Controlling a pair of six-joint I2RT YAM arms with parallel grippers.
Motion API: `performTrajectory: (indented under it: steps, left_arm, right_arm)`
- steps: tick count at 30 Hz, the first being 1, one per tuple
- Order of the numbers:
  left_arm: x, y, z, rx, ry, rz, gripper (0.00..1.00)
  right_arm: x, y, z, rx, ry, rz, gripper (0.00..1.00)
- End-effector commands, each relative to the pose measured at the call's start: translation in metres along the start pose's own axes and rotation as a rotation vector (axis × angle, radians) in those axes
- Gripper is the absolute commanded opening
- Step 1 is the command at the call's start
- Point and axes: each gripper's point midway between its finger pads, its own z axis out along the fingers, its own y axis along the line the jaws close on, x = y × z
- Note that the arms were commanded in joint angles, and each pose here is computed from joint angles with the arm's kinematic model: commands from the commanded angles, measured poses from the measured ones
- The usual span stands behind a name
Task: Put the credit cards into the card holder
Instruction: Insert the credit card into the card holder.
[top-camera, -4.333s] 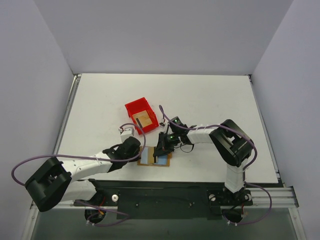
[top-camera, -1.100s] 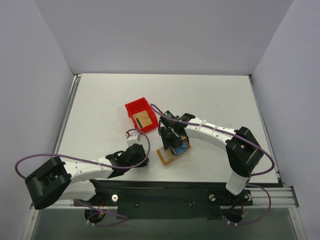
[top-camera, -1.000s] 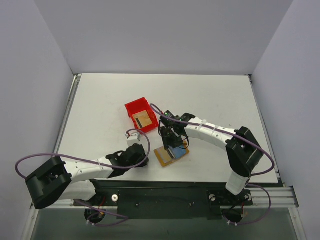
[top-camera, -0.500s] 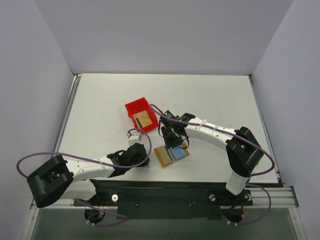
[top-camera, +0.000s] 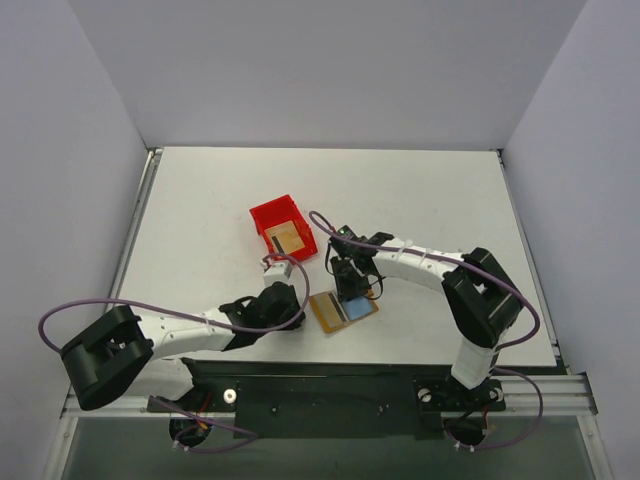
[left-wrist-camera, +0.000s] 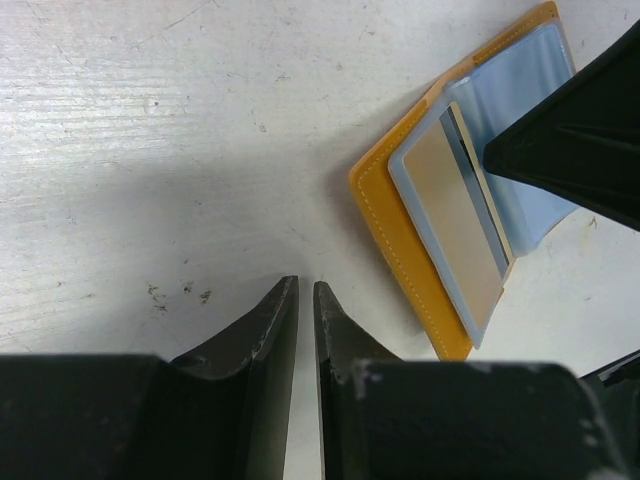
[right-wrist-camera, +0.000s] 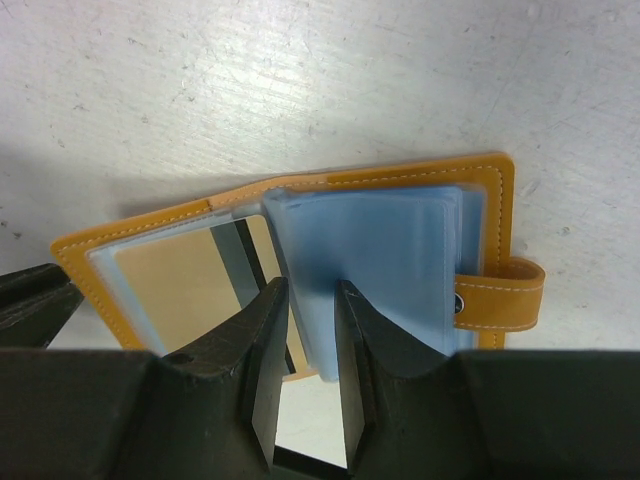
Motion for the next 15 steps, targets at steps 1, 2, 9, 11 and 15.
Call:
performTrajectory:
  steps: [1,2,9,11,15]
  left_arm:
    - [-0.019,-0.032,-0.006,0.093,-0.047,-0.004,0.22]
    - [-0.022,-0.034,-0.008,0.101,-0.056,-0.008,0.22]
    - [-0.053,-0.06,-0.035,0.195,-0.149,0.016,0.22]
    - [-0.067,-0.073,-0.048,0.246,-0.192,0.016,0.22]
    - [-0.071,-0.093,-0.052,0.322,-0.195,0.041,0.22]
  right_arm:
    - [0.009,0.006,0.008,-0.036,0.03,-0.002,0.22]
    - [0.011,0.007,0.009,-0.043,0.038,-0.002,0.22]
    - [0.019,0.006,0.015,-0.035,0.049,-0.011,0.22]
    - [0.019,0.004,0.016,-0.029,0.049,-0.01,0.21]
    - [0.019,0.003,0.016,-0.024,0.049,-0.011,0.21]
